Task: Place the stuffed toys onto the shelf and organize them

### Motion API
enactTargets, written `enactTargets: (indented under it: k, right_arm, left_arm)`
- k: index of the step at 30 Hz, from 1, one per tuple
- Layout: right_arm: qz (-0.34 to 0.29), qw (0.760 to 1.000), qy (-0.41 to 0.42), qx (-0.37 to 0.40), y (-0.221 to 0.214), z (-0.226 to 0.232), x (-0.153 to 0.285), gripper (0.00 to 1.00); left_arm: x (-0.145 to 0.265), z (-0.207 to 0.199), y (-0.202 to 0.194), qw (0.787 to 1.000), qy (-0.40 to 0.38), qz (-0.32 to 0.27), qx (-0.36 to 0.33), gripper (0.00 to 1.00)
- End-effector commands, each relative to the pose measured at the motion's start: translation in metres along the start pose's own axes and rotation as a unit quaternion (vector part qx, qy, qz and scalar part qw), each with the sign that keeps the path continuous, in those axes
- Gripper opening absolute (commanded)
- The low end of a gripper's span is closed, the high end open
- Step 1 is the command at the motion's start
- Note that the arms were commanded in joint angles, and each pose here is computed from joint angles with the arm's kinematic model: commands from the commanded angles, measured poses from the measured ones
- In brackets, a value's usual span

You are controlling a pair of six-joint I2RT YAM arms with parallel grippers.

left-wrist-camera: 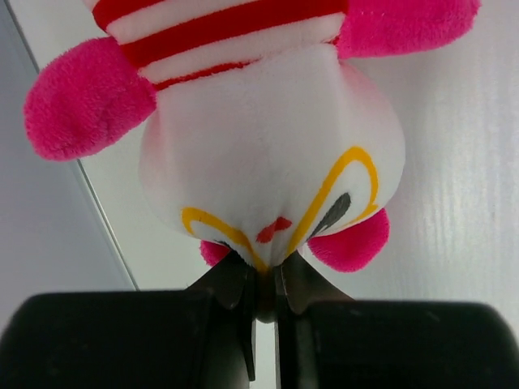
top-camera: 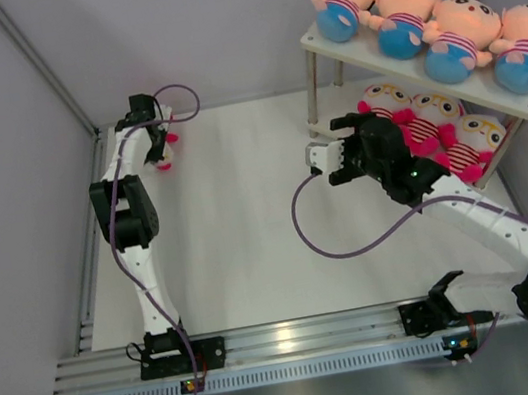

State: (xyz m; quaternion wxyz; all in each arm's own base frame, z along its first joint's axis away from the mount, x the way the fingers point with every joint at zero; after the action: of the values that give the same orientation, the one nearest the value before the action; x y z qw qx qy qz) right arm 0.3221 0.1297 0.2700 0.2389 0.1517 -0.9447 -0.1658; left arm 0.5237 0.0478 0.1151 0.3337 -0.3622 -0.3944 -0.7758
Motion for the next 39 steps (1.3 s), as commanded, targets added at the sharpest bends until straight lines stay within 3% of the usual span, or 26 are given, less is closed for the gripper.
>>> enactTargets:
  k: [1,3,5,6,7,9,10,11,12,13,16,17,19,22,24,27,28,32,35,39]
  right_arm:
    - [-0.026,0.999,-0.030,-0.013,0.014,-0.011,0.016,0.97]
    - [-0.030,0.999,-0.031,-0.020,0.017,-0.011,0.020,0.97]
    - [-0.047,0.998,-0.027,-0.023,0.025,-0.010,0.026,0.97]
    - [-0.058,0.998,-0.025,-0.029,0.030,-0.010,0.030,0.97]
    - [-0.090,0.995,-0.007,-0.032,0.041,-0.005,0.033,0.97]
    - [-0.147,0.988,0.006,-0.050,0.058,-0.009,0.050,0.97]
    - [-0.194,0.979,0.029,-0.051,0.071,-0.006,0.056,0.97]
    - [-0.225,0.972,0.031,-0.053,0.079,-0.008,0.068,0.99]
    - [-0.248,0.966,0.038,-0.060,0.084,-0.008,0.074,1.00]
    - [-0.286,0.955,0.057,-0.061,0.095,-0.005,0.081,0.99]
    - [-0.345,0.932,0.100,-0.049,0.110,0.003,0.097,0.99]
    - [-0.350,0.929,0.118,-0.032,0.110,0.009,0.100,0.99]
    - [-0.373,0.916,0.146,-0.020,0.119,0.017,0.105,0.99]
    - [-0.373,0.911,0.177,0.015,0.128,0.031,0.108,0.99]
    - [-0.366,0.911,0.184,0.058,0.136,0.039,0.106,0.99]
    - [-0.317,0.912,0.205,0.161,0.151,0.070,0.097,0.99]
    - [-0.295,0.911,0.209,0.200,0.156,0.083,0.098,1.00]
    - [-0.294,0.881,0.171,0.329,0.172,0.104,0.083,0.97]
    - [-0.294,0.868,0.119,0.383,0.181,0.107,0.075,0.98]
    - [-0.287,0.854,0.112,0.419,0.194,0.113,0.066,0.99]
  left_arm:
    - [0.005,0.006,0.020,0.999,-0.016,-0.050,0.015,0.00]
    - [0.012,0.002,0.018,0.997,-0.037,-0.059,0.018,0.00]
    - [0.038,-0.010,0.017,0.991,-0.096,-0.096,0.001,0.00]
    - [0.070,-0.006,0.023,0.985,-0.106,-0.134,-0.014,0.00]
    - [0.087,-0.016,0.025,0.971,-0.151,-0.176,-0.060,0.00]
    - [0.109,-0.040,0.000,0.950,-0.207,-0.198,-0.121,0.00]
    - [0.150,-0.035,-0.003,0.928,-0.193,-0.252,-0.196,0.00]
    - [0.156,-0.061,-0.028,0.903,-0.248,-0.266,-0.228,0.00]
    - [0.193,-0.062,-0.042,0.886,-0.242,-0.295,-0.262,0.00]
    - [0.203,-0.070,-0.055,0.861,-0.243,-0.312,-0.319,0.00]
    - [0.233,-0.102,-0.112,0.808,-0.282,-0.319,-0.408,0.00]
    - [0.233,-0.113,-0.132,0.797,-0.300,-0.312,-0.422,0.00]
    - [0.248,-0.136,-0.162,0.751,-0.324,-0.318,-0.480,0.00]
    - [0.265,-0.151,-0.194,0.710,-0.354,-0.320,-0.517,0.00]
    - [0.272,-0.157,-0.203,0.700,-0.372,-0.320,-0.519,0.00]
    - [0.283,-0.162,-0.211,0.676,-0.408,-0.313,-0.528,0.00]
    - [0.285,-0.161,-0.209,0.677,-0.408,-0.314,-0.526,0.00]
    - [0.287,-0.165,-0.207,0.667,-0.410,-0.315,-0.537,0.00]
    - [0.288,-0.167,-0.206,0.664,-0.413,-0.318,-0.536,0.00]
    - [0.289,-0.170,-0.205,0.657,-0.419,-0.319,-0.540,0.00]
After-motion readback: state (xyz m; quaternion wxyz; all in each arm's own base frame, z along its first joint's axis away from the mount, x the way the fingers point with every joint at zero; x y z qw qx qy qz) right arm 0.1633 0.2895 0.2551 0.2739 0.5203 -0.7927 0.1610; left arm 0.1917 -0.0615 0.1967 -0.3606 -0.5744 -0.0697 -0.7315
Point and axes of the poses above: each gripper's point midway between its finger pads, its own x axis back along the fingers, its own z axis along the line the jaws close on, y = z × x, the point moved 5 cm from there along x, back along the fingers, and after that the axes turned 8 degrees about -x, right-handed, at the moved point
